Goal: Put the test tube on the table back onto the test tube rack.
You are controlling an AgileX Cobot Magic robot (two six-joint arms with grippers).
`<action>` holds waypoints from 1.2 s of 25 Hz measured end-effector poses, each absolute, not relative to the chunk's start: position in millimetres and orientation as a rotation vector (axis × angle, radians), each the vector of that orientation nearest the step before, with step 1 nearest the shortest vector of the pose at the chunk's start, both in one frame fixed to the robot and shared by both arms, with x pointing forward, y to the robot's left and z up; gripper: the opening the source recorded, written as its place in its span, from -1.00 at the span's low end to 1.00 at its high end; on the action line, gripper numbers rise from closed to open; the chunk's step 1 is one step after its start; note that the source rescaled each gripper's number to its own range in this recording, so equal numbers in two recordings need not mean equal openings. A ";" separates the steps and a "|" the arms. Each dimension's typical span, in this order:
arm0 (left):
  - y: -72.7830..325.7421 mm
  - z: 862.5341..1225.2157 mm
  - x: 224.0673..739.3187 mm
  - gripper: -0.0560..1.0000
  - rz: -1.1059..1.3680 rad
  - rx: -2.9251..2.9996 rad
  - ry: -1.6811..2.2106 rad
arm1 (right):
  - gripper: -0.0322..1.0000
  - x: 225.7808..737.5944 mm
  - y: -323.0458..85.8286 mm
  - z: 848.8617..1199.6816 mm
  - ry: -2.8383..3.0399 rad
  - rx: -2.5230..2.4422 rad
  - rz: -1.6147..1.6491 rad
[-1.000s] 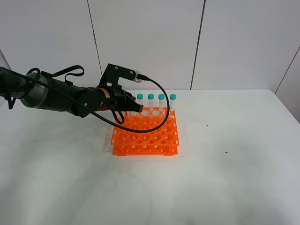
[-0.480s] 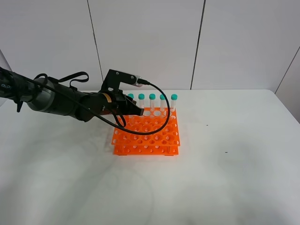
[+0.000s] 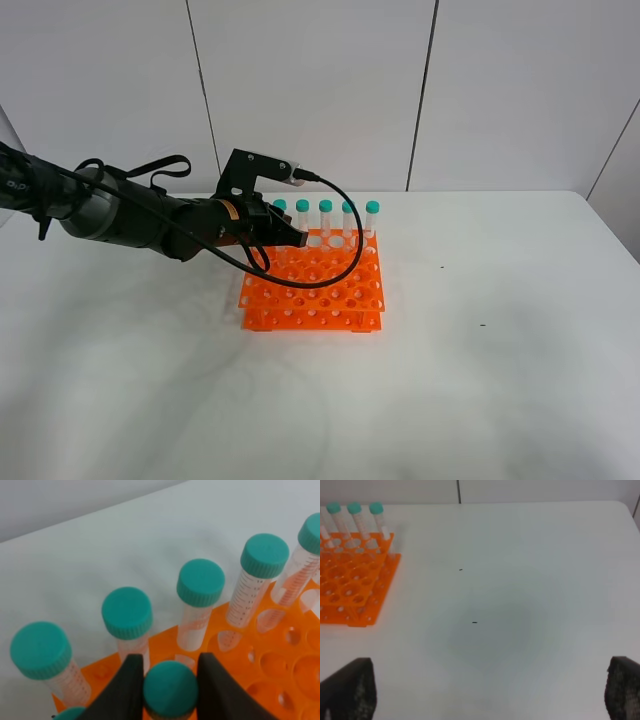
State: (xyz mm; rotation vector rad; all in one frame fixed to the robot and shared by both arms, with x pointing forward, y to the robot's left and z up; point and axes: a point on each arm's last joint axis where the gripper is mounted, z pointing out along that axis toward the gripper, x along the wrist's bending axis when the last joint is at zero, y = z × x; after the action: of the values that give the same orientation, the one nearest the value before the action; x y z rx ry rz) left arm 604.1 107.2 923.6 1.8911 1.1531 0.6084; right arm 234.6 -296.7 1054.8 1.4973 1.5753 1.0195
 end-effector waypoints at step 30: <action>125.1 1066.4 524.2 0.93 0.527 1.969 1.155 | 1.00 234.6 -296.7 1054.8 1.575 1.497 1.020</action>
State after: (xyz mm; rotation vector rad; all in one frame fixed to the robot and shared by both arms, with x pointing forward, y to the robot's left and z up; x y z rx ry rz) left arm 524.2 125.1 1066.4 1.9690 1.1553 0.5267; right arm 234.6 -296.7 1054.8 1.4973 1.5753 1.0195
